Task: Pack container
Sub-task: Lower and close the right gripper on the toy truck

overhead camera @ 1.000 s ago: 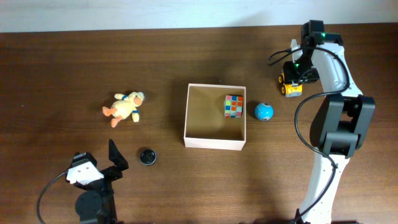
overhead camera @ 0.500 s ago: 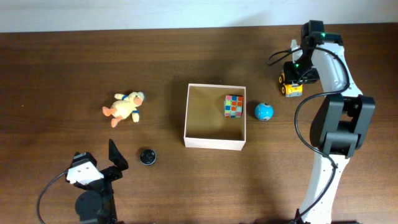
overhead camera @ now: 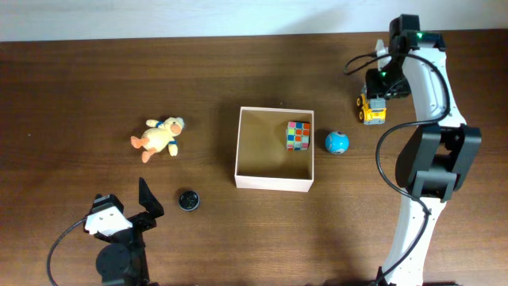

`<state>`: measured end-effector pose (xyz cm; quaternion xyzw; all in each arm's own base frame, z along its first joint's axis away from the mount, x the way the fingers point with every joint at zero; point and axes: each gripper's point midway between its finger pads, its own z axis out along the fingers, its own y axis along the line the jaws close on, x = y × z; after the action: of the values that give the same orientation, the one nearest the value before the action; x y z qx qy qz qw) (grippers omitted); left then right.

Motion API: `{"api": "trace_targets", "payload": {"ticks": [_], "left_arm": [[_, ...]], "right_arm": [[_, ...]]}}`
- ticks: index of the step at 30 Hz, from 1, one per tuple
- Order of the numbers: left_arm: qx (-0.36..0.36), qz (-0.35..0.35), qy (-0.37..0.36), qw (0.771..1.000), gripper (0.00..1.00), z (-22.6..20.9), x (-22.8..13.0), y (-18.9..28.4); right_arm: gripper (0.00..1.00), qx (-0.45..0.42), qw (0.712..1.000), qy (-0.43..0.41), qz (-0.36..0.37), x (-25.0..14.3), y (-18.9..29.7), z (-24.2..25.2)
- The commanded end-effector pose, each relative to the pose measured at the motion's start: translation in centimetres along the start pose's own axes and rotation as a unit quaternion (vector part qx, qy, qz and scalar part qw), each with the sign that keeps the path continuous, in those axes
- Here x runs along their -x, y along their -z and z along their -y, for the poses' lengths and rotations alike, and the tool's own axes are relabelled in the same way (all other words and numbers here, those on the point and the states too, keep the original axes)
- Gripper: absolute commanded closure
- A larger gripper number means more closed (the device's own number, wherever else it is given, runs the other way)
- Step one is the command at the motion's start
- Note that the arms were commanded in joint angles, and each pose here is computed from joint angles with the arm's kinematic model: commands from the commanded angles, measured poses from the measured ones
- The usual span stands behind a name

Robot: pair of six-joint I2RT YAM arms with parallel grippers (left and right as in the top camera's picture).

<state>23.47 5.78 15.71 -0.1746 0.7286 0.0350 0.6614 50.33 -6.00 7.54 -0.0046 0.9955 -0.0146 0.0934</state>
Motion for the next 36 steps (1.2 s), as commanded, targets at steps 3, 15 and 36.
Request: {"api": "trace_targets", "payload": {"ticks": [3,15,36], "left_arm": [[-0.006,0.002,-0.008,1.000,0.01,0.2,-0.1,0.0],[-0.006,0.002,-0.008,1.000,0.01,0.2,-0.1,0.0],[-0.006,0.002,-0.008,1.000,0.01,0.2,-0.1,0.0]], "right_arm": [[0.49,0.000,1.000,-0.006,0.009,0.6,0.2,0.1],[0.44,0.003,1.000,-0.006,0.016,1.0,0.0,0.0],[0.43,0.012,1.000,-0.004,-0.007,0.3,-2.2,-0.3]]}}
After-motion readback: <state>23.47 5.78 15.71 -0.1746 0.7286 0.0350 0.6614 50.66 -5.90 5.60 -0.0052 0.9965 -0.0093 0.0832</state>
